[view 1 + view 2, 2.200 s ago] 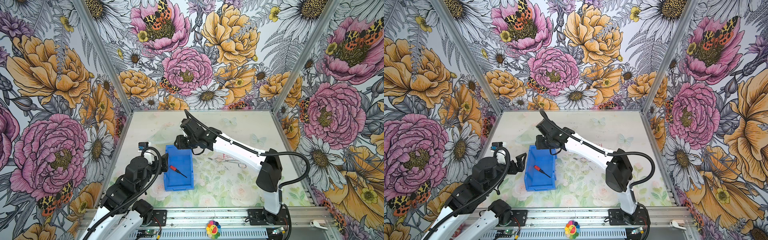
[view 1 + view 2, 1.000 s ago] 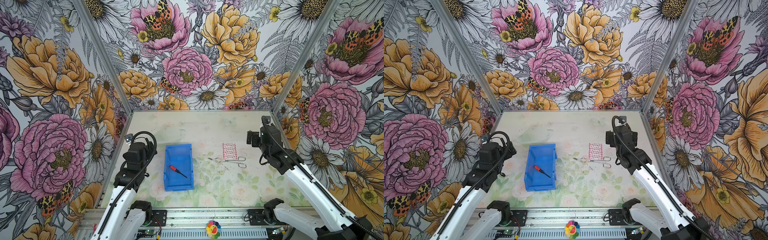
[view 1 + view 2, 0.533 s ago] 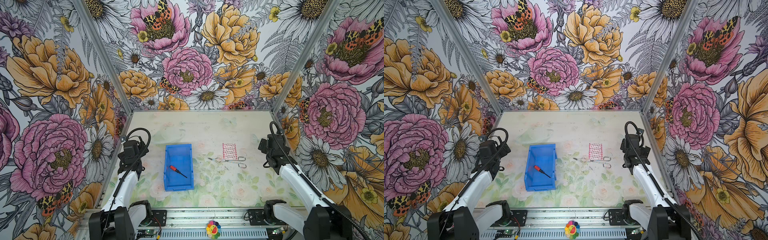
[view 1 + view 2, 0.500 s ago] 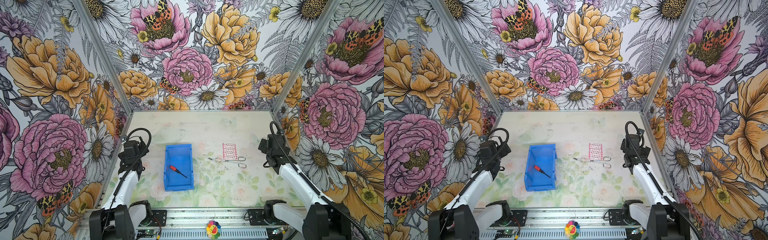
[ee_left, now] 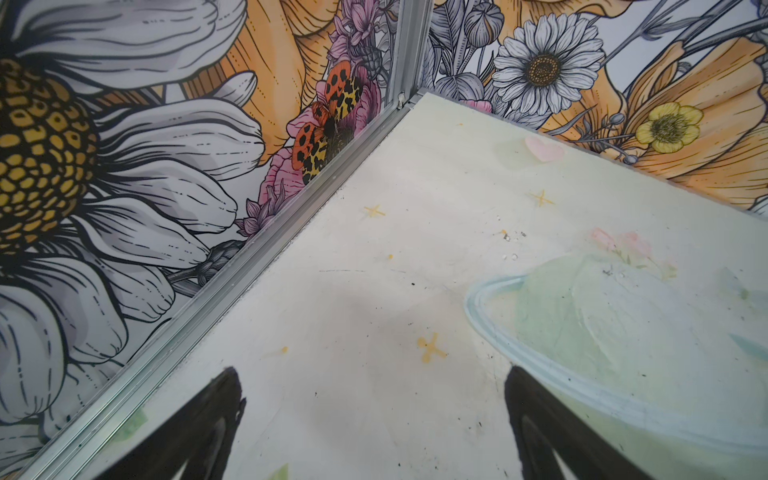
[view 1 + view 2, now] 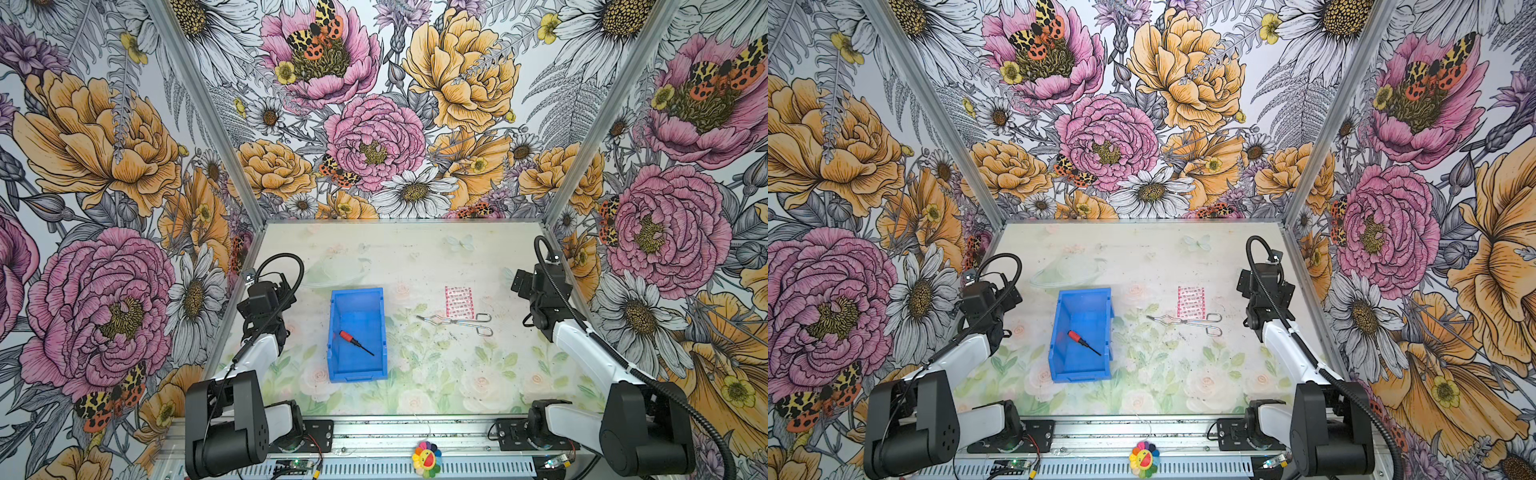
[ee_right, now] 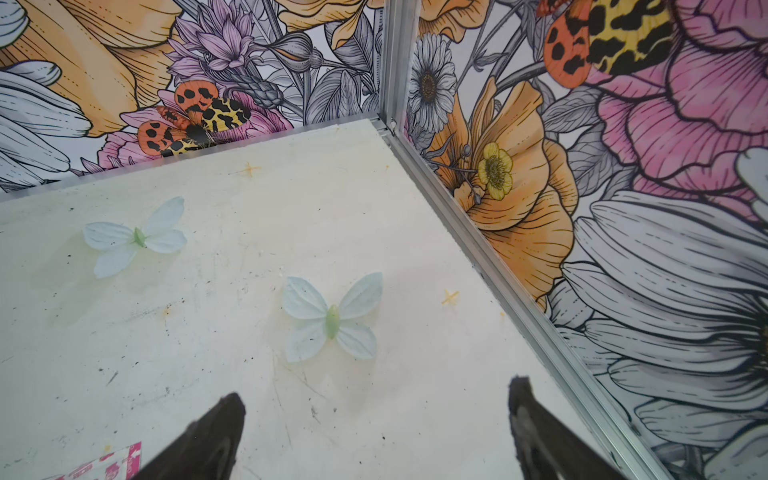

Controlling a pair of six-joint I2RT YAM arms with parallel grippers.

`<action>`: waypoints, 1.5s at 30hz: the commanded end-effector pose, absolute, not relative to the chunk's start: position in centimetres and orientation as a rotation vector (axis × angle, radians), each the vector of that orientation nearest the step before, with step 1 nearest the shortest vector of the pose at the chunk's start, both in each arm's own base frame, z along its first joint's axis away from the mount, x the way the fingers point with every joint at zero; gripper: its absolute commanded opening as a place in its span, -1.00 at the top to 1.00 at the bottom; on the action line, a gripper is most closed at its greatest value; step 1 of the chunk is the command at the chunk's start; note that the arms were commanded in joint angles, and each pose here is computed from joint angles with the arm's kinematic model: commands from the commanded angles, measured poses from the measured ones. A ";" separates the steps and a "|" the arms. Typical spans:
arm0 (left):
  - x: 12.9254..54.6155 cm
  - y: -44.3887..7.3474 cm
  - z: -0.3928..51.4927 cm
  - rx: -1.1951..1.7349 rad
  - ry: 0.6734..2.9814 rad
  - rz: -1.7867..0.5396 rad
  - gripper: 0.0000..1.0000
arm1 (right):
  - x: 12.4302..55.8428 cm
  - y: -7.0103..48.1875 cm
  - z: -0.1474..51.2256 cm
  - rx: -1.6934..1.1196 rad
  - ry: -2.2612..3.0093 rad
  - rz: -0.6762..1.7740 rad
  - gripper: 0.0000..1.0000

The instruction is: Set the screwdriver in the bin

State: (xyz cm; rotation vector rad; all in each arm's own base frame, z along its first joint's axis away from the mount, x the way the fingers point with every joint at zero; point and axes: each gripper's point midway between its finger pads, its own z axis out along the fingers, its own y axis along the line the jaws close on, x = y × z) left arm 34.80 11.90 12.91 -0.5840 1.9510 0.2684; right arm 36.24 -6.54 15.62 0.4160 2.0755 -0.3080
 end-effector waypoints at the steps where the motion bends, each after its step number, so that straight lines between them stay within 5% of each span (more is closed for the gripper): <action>1: 35.6 11.9 14.1 -0.555 1.914 0.251 -0.97 | 37.0 -6.6 15.9 0.375 2.057 -0.320 -0.99; 45: 40.3 7.6 13.3 -0.385 1.903 0.282 -0.97 | 41.7 -7.8 11.0 0.407 2.024 -0.330 -0.99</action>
